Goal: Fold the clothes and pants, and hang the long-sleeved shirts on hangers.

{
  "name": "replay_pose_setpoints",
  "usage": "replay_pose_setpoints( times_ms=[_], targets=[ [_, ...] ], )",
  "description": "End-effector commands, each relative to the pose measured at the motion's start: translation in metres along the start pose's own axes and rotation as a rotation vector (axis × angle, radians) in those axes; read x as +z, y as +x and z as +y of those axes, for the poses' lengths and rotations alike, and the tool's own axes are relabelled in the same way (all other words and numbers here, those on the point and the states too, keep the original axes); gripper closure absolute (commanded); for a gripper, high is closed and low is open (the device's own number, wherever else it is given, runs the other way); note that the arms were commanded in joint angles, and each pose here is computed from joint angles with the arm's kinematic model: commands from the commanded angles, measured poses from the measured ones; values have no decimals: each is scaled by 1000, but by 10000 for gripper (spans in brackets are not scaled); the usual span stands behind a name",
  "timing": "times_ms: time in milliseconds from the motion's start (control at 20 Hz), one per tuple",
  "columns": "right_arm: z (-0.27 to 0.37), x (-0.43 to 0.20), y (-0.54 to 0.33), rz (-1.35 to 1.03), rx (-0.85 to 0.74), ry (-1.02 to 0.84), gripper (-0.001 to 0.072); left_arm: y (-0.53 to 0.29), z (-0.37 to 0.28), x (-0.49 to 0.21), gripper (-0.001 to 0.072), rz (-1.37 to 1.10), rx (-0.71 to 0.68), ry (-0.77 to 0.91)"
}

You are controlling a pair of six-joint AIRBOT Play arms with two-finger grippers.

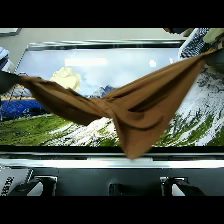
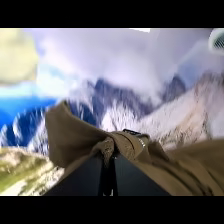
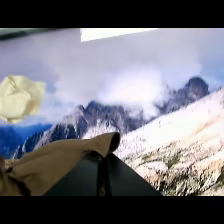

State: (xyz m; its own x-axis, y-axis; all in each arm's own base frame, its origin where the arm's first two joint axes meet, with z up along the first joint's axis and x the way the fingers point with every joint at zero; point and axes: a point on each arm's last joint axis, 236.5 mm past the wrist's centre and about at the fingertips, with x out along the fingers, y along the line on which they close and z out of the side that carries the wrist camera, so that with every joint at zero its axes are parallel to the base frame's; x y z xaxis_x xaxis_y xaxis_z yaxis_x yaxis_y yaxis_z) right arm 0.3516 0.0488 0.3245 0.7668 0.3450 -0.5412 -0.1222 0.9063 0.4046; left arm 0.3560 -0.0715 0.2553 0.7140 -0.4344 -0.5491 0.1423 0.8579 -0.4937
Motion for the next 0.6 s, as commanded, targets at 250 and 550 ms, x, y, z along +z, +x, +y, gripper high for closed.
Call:
replay_pose_setpoints(
  times_ms=[250, 550],
  targets=[
    [-151, -76, 264, 291, -56, 423, 681, 223, 104, -117, 688, 373, 63, -224],
    [-184, -83, 336, 188, -14, 638, 680, 271, 133, -152, 689, 445, 74, -351]
  ],
)
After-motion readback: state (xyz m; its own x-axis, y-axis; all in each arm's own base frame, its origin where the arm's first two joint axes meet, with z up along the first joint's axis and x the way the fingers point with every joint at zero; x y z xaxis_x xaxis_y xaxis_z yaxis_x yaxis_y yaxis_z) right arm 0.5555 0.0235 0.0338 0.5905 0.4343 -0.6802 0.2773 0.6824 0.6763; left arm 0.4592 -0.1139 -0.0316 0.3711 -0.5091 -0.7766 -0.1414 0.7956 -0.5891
